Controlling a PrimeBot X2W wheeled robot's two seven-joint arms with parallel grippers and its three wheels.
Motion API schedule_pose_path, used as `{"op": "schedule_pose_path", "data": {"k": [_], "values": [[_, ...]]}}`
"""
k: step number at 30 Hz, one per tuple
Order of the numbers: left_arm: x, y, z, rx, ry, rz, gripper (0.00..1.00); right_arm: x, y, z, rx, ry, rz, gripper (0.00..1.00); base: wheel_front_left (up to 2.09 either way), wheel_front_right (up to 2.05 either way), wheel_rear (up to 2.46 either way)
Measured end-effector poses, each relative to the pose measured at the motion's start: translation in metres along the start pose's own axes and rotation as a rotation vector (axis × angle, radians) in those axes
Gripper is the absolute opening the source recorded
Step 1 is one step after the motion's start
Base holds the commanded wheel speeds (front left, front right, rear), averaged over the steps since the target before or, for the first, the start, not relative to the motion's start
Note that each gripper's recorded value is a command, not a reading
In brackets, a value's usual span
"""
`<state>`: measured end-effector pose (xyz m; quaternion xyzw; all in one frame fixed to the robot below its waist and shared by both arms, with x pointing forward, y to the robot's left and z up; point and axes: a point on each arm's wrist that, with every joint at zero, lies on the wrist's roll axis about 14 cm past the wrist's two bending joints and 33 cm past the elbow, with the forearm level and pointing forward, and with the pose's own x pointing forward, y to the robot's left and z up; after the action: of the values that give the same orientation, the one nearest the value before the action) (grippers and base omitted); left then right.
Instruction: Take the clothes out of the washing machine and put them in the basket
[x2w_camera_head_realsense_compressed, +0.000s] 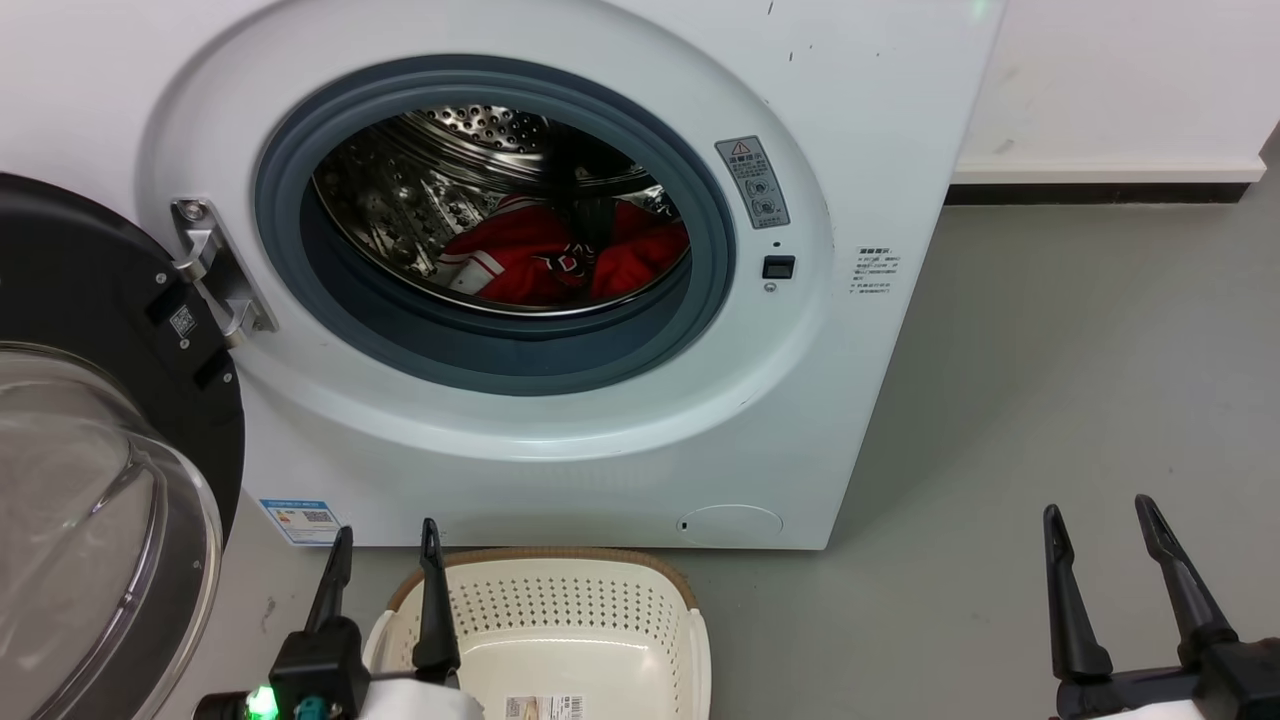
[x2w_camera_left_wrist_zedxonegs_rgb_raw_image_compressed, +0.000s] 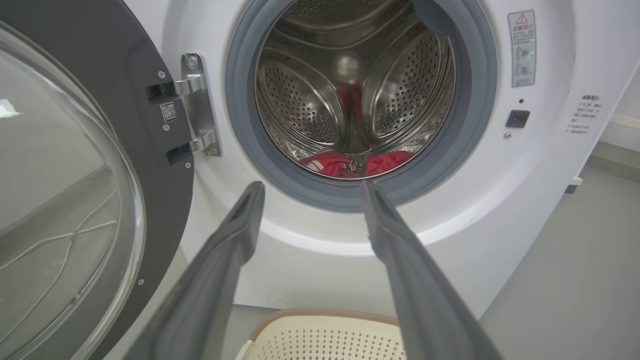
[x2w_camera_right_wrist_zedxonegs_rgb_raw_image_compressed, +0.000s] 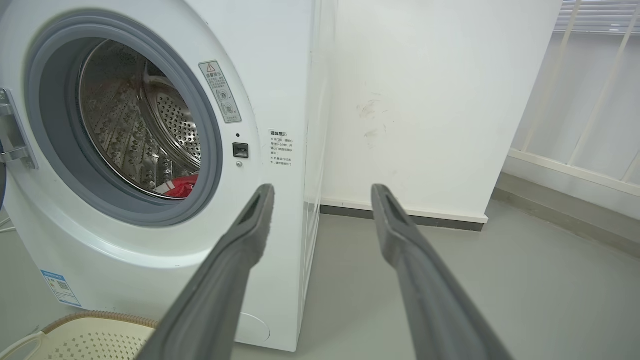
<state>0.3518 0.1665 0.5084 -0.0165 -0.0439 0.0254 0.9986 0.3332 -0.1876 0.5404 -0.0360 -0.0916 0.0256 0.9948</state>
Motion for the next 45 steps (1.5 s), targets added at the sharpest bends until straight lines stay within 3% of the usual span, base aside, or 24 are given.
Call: {"op": "schedule_pose_path", "data": {"k": [9,19,30,45], "values": [[0.043,-0.017,0.003,0.003,-0.021,-0.056,1.00,0.011,0.001,-0.005,0.000,0.012,0.003,1.00,0.00,0.00,0.00],[0.143,-0.032,-0.007,0.070,-0.026,-0.117,1.00,0.041,-0.012,-0.024,-0.012,0.043,-0.029,1.00,0.00,0.00,0.00],[0.255,-0.051,-0.056,0.116,0.046,-0.186,1.00,0.069,-0.028,-0.065,-0.013,0.125,-0.071,1.00,0.00,0.00,0.00],[0.366,-0.058,-0.128,0.239,0.272,-0.233,1.00,0.084,-0.039,-0.111,-0.024,0.220,-0.093,1.00,0.00,0.00,0.00]]}}
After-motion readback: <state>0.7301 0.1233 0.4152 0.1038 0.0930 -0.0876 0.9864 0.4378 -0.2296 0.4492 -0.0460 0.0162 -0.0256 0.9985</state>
